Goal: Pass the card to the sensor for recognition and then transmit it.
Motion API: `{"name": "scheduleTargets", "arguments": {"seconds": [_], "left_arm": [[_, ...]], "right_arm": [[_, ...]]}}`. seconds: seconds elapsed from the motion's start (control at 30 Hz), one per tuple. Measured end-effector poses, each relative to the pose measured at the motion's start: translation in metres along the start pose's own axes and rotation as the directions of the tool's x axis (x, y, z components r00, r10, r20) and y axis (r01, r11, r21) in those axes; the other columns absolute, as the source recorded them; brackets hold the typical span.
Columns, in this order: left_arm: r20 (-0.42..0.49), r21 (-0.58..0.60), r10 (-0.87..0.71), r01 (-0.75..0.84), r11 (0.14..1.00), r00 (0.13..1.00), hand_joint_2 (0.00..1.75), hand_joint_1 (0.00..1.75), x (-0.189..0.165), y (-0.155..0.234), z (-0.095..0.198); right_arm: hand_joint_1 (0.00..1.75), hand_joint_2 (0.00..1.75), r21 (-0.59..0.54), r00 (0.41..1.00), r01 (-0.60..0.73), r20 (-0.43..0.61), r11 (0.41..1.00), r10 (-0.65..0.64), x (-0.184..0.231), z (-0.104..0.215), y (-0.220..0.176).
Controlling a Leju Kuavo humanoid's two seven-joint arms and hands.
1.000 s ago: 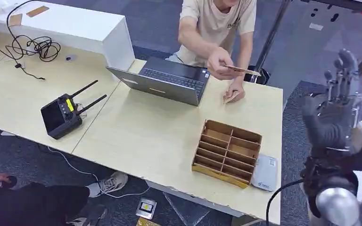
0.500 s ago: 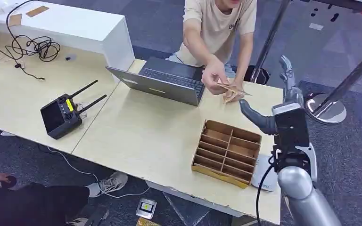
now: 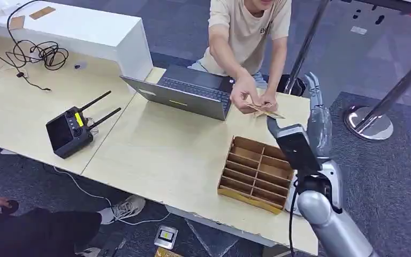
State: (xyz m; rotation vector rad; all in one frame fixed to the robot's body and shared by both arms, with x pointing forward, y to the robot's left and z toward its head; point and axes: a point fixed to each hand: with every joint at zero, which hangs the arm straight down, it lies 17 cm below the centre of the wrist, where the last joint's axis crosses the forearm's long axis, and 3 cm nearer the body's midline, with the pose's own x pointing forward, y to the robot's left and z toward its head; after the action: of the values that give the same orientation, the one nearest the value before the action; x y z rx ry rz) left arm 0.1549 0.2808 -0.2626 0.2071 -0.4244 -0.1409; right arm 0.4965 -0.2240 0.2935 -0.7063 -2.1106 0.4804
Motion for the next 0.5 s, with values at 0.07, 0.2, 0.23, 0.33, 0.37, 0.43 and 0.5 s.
{"name": "scheduleTargets", "arguments": {"seconds": [0.07, 0.2, 0.23, 0.33, 0.37, 0.43, 0.5], "left_arm": [[0.002, 0.0, -0.001, 0.001, 1.0, 1.0, 1.75, 0.0, 0.001, 0.0, 0.0], [0.005, 0.0, -0.002, 0.002, 1.0, 1.0, 1.75, 0.0, 0.003, 0.0, -0.001], [0.005, 0.0, -0.002, 0.002, 1.0, 1.0, 1.75, 0.0, 0.003, 0.0, -0.001], [0.007, 0.0, -0.005, 0.005, 1.0, 1.0, 1.75, 0.0, 0.004, 0.0, -0.001], [0.007, 0.0, -0.006, 0.006, 1.0, 1.0, 1.75, 0.0, 0.004, 0.0, -0.001], [0.008, -0.001, -0.007, 0.007, 1.0, 1.0, 1.75, 0.0, 0.004, 0.0, -0.001], [0.008, 0.0, -0.008, 0.008, 1.0, 1.0, 1.75, 0.0, 0.004, 0.0, -0.001]], "right_arm": [[1.75, 1.75, 0.006, 1.0, -0.001, 0.0, 1.0, 0.001, -0.001, 0.001, 0.002], [1.75, 1.75, 0.017, 1.0, -0.003, -0.002, 1.0, 0.003, -0.002, 0.003, 0.006], [1.75, 1.75, 0.021, 1.0, -0.003, -0.002, 1.0, 0.003, -0.002, 0.003, 0.007], [1.75, 1.75, 0.031, 1.0, -0.003, -0.004, 1.0, 0.003, -0.003, 0.005, 0.011], [1.75, 1.75, 0.033, 1.0, -0.002, -0.003, 0.999, 0.002, -0.003, 0.005, 0.012], [1.75, 1.75, 0.037, 1.0, -0.002, -0.001, 0.999, 0.002, -0.003, 0.006, 0.013], [1.75, 1.75, 0.041, 1.0, -0.001, 0.002, 0.999, 0.001, -0.002, 0.007, 0.014]]}}
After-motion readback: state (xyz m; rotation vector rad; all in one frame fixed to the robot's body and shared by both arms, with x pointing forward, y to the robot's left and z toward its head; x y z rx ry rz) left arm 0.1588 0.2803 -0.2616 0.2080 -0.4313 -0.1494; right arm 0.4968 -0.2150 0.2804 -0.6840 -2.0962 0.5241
